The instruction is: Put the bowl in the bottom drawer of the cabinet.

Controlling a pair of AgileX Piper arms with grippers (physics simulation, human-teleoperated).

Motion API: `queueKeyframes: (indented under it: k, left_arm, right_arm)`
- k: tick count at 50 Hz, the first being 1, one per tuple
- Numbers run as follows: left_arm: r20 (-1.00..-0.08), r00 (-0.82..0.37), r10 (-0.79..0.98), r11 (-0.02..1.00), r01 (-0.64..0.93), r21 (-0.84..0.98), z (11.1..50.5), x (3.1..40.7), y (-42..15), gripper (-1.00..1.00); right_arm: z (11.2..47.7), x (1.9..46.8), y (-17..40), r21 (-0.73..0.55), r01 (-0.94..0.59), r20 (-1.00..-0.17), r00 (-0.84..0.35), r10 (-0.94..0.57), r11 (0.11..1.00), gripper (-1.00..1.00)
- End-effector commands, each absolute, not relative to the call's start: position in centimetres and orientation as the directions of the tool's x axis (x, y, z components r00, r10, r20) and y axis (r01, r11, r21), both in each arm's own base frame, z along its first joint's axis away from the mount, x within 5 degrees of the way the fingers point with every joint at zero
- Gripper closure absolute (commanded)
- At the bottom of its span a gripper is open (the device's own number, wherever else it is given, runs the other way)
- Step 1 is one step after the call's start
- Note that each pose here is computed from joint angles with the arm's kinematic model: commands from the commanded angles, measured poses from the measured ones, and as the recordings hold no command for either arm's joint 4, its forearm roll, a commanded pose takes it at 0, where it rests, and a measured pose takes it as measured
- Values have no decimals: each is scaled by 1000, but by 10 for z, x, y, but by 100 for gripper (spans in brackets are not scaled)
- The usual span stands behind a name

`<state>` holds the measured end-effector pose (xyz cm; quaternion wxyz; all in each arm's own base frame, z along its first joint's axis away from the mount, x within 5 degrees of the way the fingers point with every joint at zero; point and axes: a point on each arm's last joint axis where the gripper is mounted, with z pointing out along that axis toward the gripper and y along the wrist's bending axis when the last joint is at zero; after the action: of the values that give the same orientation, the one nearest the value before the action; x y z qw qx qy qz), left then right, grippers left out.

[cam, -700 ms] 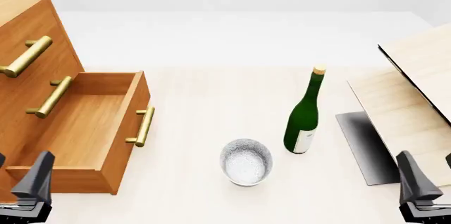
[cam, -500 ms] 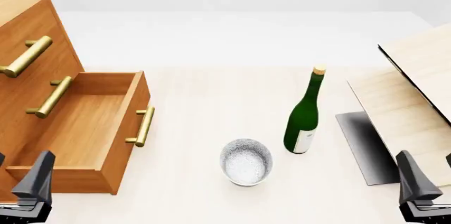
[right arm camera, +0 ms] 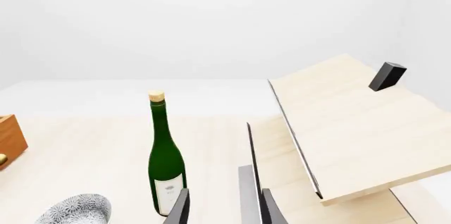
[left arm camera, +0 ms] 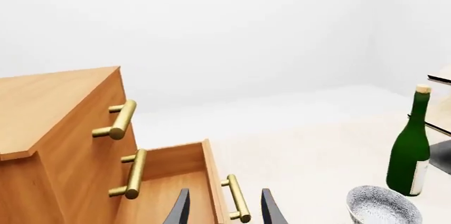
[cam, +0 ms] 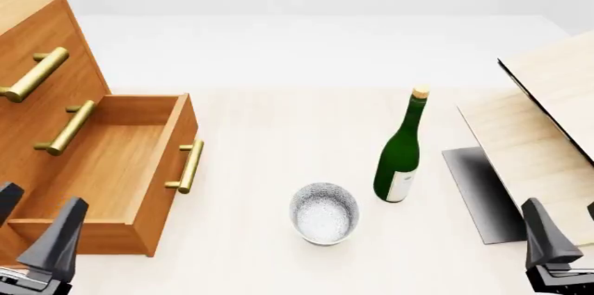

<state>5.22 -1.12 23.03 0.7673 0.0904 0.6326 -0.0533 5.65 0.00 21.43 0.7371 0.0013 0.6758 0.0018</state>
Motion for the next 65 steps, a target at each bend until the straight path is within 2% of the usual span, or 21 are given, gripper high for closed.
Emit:
queueKeyframes:
  k: [1,8,14,20,40,43,48,65]
  left_arm:
    - [-970,242,6,940,329,88,243,47,-18,-100]
    - [-972,235,-1,886,450,108,258,41,-22,-100]
    - [-965,254,67,863,471,184,273,35,-21,-100]
    - [-967,253,40,821,543,176,289,34,-24,-100]
    - [-975,208,77,738,645,196,334,64,-58,-100]
    - [-990,126,63,714,687,133,338,74,-73,-100]
    - [-989,128,74,675,724,144,350,78,-84,-100]
    - [-985,57,161,638,756,148,362,111,-128,-100]
  right_arm:
    - [214,56,0,4,-1,-996,87,4,1000,-100]
    - [214,57,0,4,-1,-996,86,4,1000,-100]
    - [214,56,0,4,-1,-996,87,4,1000,-100]
    - [214,56,0,4,-1,-996,87,4,1000,-100]
    - [217,63,0,5,0,-996,87,5,1000,-100]
    - [217,63,0,5,0,-996,87,5,1000,-100]
    - [217,63,0,5,0,-996,87,5,1000,-100]
    - [217,63,0,5,0,-996,87,5,1000,-100]
